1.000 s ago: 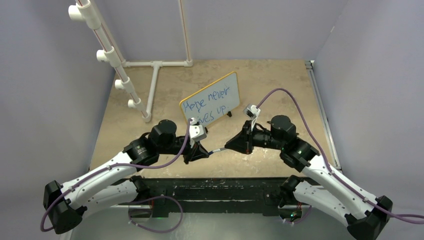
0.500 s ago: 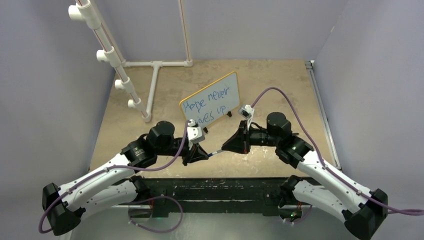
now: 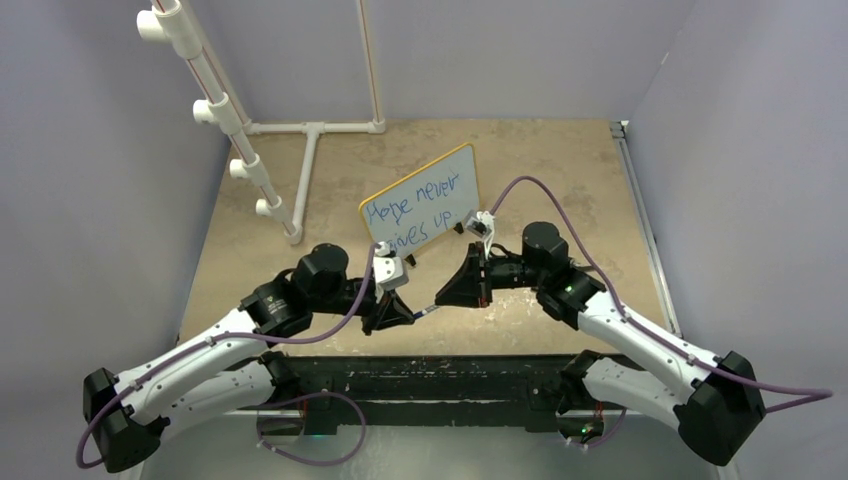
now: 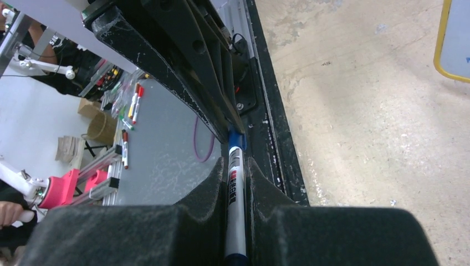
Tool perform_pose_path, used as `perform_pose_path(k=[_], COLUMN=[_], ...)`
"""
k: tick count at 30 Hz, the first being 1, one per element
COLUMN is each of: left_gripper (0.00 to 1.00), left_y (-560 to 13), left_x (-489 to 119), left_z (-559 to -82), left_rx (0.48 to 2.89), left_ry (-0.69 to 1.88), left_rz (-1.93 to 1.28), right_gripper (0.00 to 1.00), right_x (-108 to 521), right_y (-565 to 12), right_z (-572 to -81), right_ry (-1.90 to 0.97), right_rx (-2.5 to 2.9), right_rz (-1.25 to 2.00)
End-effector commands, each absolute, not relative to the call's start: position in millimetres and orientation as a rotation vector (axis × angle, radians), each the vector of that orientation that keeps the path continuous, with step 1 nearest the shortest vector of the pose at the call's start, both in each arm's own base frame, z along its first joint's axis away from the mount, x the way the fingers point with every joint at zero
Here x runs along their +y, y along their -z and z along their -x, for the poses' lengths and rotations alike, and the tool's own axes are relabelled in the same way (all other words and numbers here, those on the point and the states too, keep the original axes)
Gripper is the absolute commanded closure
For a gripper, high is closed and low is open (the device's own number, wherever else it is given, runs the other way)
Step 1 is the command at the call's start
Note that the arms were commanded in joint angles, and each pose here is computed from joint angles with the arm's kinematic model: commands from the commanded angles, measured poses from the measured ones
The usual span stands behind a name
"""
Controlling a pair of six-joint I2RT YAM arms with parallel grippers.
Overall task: Write a sentence on the whiteboard
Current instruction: Close the pen cap.
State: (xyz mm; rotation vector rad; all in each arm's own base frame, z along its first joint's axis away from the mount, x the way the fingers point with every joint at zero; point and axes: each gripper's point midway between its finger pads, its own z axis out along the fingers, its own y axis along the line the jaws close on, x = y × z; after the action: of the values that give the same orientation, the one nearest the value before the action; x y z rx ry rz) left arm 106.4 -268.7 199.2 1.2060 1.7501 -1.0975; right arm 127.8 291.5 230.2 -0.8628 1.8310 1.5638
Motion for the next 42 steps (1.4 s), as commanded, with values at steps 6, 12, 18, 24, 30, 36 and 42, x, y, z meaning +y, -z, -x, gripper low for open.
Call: perform_pose_path(k=[6,12,18,24,30,36,42], left_gripper=[0.99,0.71,0.55,0.36,0.29,0.26,0.24], left_y=[-230.4,-229.0,-220.5,-215.4,-219.0,-214.4,-210.8], left_x=[-282.4,-274.8,-272.5,-278.6,-276.7,-278.2,-278.9], left_z=[-119.2,-120.5,-122.4,-107.9,-104.3,-95.3,-97.4], left_rx=[1.628,1.660,1.699,1.714,1.735,1.787,1.806], left_ry=[1.106,1.074,1.053,1.153,1.180,1.240,1.232], left_rz=[-1.165,-1.131,-1.127,-1.181,-1.146,-1.165,-1.156], right_gripper=[1.00,1.00,1.00,1.00,1.00,1.00,1.00], right_x=[294.8,294.0,294.6,294.4,294.7,295.2,295.0], right_y=[-224.5,-219.7,-225.0,-229.4,-228.8,-231.9,-240.5], right_z=[-104.7,-102.4,-102.7,-104.1,-105.9,-107.1,-109.6], right_ry=[-1.744,-1.759,-1.764,-1.748,-1.728,-1.722,-1.702], right_rx=[1.776,1.777,1.757,1.755,1.760,1.748,1.730], right_rz=[0.923,0.921,0.918,0.919,0.928,0.929,0.927])
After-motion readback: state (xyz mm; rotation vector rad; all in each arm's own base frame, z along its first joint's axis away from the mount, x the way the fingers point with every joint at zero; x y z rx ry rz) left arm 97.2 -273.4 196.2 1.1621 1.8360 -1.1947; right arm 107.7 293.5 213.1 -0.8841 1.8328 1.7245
